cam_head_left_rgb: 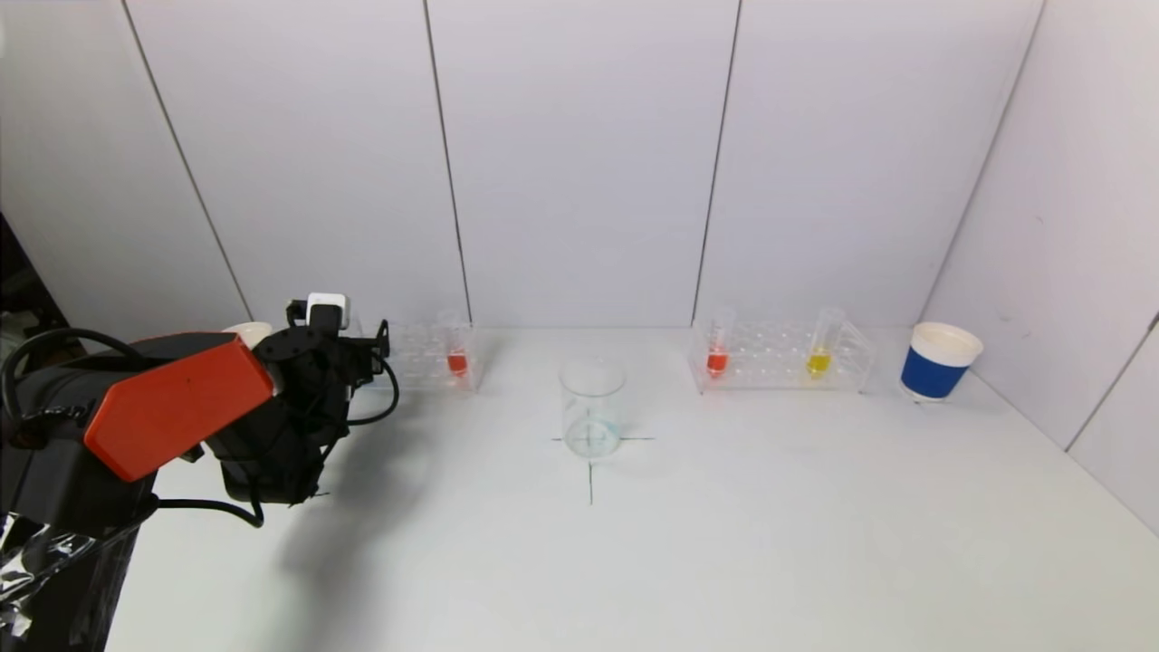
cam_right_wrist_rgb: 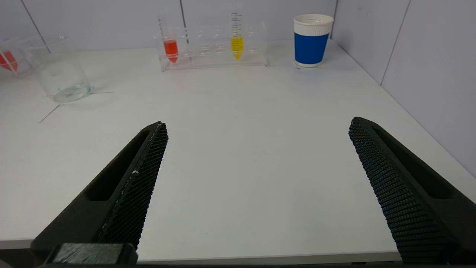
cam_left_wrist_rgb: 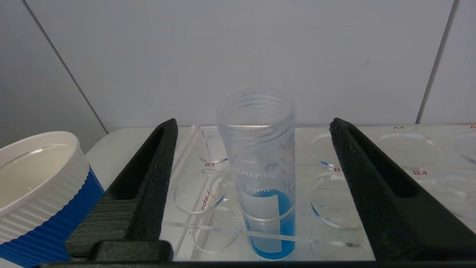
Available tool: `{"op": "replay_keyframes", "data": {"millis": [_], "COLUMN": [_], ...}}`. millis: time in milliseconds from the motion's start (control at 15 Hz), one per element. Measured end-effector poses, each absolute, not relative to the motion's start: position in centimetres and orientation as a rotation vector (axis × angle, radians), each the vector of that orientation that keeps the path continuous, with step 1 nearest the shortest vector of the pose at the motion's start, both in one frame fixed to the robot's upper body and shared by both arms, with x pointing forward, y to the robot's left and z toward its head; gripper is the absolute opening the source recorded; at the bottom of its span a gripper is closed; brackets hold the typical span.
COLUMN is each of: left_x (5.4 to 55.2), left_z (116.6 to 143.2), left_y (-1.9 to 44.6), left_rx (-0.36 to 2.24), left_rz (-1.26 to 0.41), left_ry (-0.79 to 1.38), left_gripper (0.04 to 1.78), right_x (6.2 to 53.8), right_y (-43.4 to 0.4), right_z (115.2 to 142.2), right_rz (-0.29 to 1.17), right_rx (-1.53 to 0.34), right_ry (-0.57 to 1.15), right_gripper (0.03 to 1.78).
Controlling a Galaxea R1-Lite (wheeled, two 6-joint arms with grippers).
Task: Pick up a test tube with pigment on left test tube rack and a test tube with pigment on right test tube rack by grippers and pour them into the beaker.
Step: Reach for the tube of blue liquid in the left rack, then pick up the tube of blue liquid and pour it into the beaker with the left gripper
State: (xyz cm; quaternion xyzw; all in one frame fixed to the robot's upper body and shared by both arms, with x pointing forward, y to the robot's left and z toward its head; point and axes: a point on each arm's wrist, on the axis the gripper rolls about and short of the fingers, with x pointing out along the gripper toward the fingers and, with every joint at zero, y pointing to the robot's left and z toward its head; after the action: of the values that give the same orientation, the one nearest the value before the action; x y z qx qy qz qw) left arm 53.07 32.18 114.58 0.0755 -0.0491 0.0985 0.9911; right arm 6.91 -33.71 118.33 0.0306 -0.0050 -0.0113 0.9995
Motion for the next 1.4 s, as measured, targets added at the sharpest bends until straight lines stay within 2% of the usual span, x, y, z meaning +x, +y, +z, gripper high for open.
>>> {"op": "replay_keyframes", "data": {"millis": [133, 267, 333, 400, 1067, 1400], "left_x": [53.1, 53.1, 53.1, 53.1, 53.1, 52.9], "left_z": [114.6, 114.6, 114.6, 114.6, 114.7, 116.2], "left_y": [32.2, 32.2, 32.2, 32.1, 32.2, 32.3], "left_rx": [0.151, 0.150, 0.150, 0.149, 0.150, 0.144], "left_rz": [0.198, 0.199, 0.198, 0.197, 0.199, 0.203], "left_ry": [-0.099, -0.099, -0.099, -0.099, -0.101, -0.134], "left_gripper": [1.10, 0.71, 0.55, 0.49, 0.47, 0.47], "right_x": [6.9, 6.9, 6.9, 6.9, 6.9, 6.9], "right_y": [-33.7, -33.7, -33.7, -33.7, -33.7, -33.7], "right_z": [118.3, 118.3, 118.3, 118.3, 118.3, 118.3], "right_rz": [-0.023, -0.023, -0.023, -0.023, -0.023, -0.023], "right_rx": [0.061, 0.061, 0.061, 0.061, 0.061, 0.061], "right_ry": [-0.010, -0.010, -0.010, -0.010, -0.010, -0.010], "right_gripper": [1.77, 1.77, 1.77, 1.77, 1.77, 1.77]}}
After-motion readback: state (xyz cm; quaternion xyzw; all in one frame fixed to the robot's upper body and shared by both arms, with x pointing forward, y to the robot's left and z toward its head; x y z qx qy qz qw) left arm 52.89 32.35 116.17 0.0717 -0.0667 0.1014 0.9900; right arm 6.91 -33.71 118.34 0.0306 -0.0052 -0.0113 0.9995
